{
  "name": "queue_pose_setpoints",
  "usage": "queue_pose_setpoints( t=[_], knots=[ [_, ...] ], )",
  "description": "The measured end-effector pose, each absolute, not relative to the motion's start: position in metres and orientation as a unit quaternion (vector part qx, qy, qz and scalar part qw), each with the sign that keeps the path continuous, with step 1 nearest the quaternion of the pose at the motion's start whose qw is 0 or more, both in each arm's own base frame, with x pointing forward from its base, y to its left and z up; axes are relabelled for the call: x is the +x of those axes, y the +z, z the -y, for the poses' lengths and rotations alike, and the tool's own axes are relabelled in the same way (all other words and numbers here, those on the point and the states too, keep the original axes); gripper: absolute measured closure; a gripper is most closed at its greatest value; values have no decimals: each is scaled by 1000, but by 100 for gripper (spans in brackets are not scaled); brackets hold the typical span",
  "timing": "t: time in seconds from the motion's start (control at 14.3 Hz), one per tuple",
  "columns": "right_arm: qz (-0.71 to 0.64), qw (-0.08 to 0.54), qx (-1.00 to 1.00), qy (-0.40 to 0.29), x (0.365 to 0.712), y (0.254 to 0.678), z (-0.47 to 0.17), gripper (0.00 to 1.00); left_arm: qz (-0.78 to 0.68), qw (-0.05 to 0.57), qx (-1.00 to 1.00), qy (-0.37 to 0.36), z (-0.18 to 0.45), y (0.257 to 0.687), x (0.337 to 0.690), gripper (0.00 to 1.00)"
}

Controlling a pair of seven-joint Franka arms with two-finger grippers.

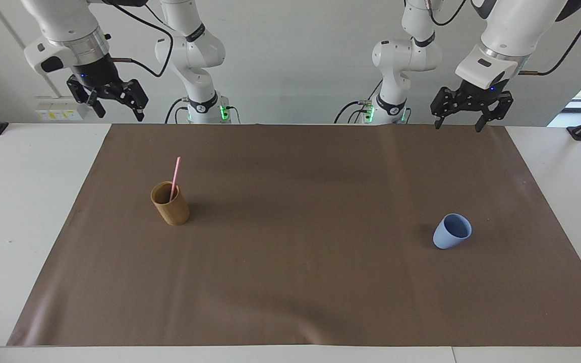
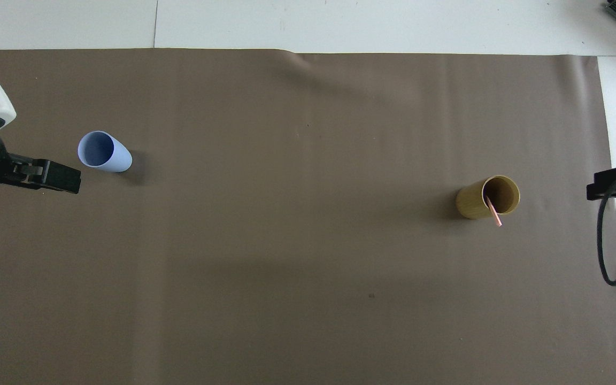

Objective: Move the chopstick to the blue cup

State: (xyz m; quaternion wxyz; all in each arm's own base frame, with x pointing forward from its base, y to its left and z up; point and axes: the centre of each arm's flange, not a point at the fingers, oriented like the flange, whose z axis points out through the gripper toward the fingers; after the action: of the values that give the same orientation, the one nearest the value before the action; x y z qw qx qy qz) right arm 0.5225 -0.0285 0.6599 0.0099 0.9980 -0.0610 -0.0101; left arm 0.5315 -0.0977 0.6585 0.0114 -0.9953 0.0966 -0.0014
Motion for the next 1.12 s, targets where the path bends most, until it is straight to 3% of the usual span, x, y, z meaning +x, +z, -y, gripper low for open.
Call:
queue_pose_setpoints(
  t=[1.12],
  knots=[
    [61, 10, 998, -16, 518, 655, 29, 0, -97, 11, -995, -2, 98, 658, 531, 0]
  ],
)
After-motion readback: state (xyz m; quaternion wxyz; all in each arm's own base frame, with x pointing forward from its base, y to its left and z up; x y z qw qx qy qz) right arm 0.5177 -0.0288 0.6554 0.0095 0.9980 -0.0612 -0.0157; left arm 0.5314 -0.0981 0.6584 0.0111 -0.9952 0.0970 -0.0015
